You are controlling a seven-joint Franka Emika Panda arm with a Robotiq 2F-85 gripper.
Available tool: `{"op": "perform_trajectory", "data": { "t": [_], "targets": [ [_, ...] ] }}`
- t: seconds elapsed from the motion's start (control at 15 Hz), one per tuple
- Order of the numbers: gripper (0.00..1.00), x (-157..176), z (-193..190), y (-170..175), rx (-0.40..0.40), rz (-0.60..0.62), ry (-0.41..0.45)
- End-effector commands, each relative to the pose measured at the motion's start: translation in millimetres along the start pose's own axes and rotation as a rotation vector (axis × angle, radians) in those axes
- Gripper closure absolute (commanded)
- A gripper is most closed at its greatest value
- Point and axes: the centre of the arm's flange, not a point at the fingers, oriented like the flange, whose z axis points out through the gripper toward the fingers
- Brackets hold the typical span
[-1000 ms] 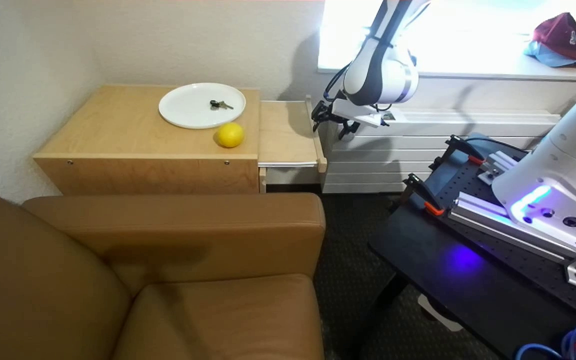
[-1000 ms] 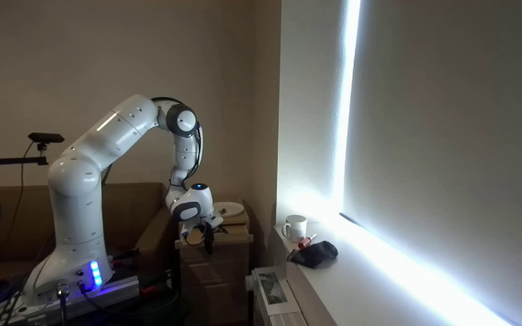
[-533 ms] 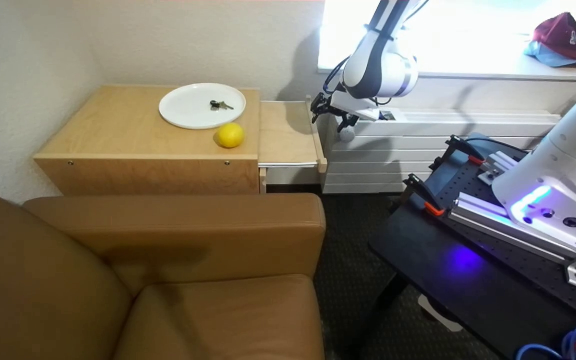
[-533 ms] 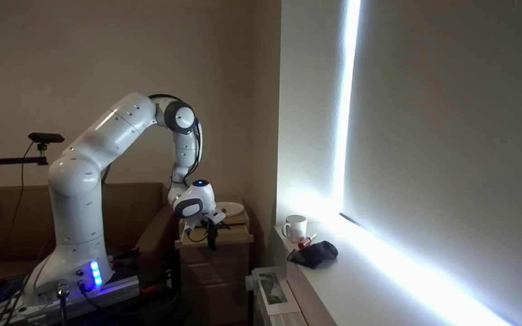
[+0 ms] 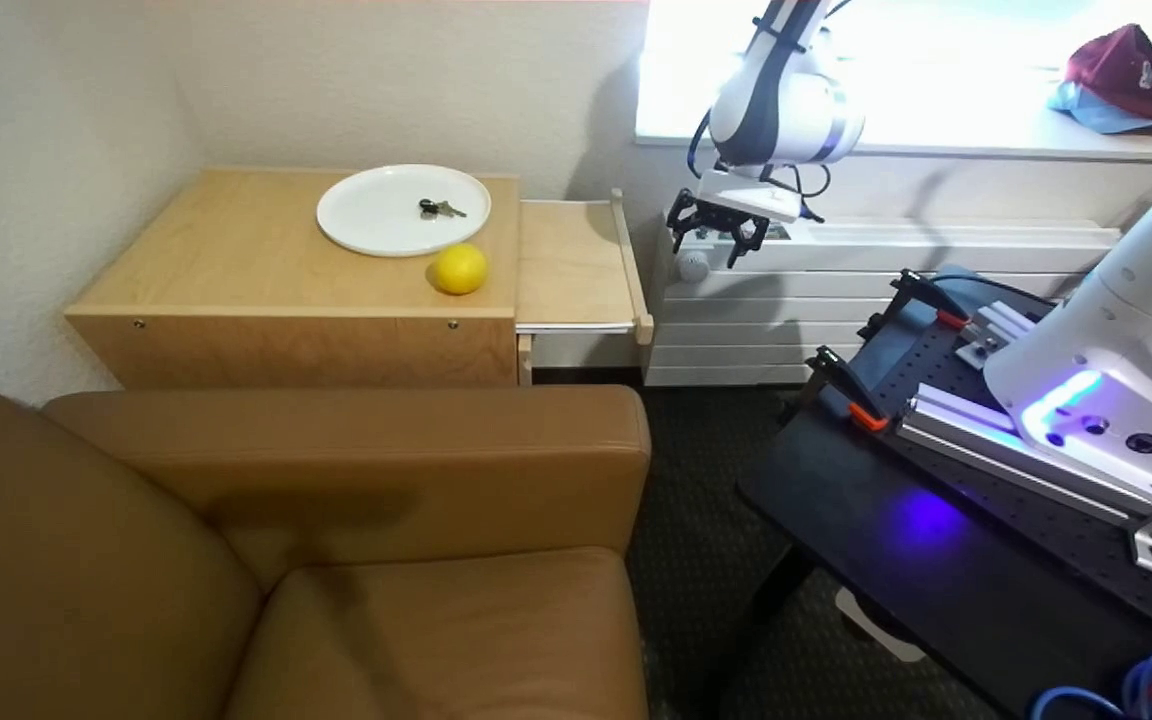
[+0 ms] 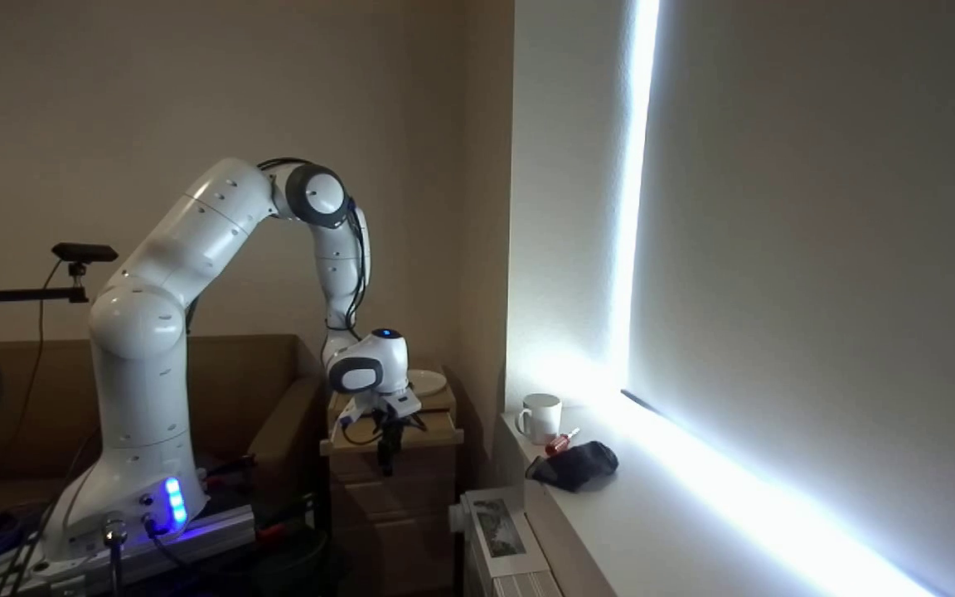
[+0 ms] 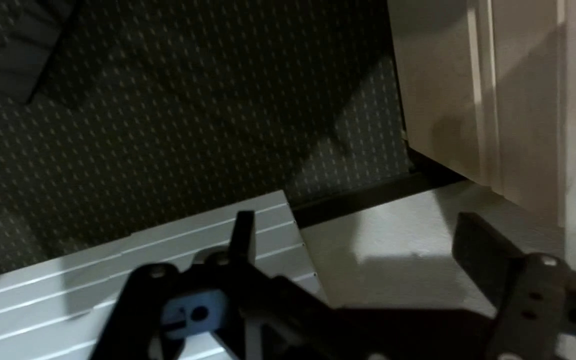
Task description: Push the nightstand shelf closed
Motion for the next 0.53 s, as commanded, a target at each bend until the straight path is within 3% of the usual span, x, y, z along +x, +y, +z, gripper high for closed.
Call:
{"op": "perform_trajectory", "data": {
  "t": [0.0, 0.47],
  "targets": [
    [0.00, -1.3, 2.7, 2.3, -0.008, 0.007, -0.012],
    [0.00, -8.4, 36.8, -13.2, 0.009, 0.032, -0.012]
  ]
}}
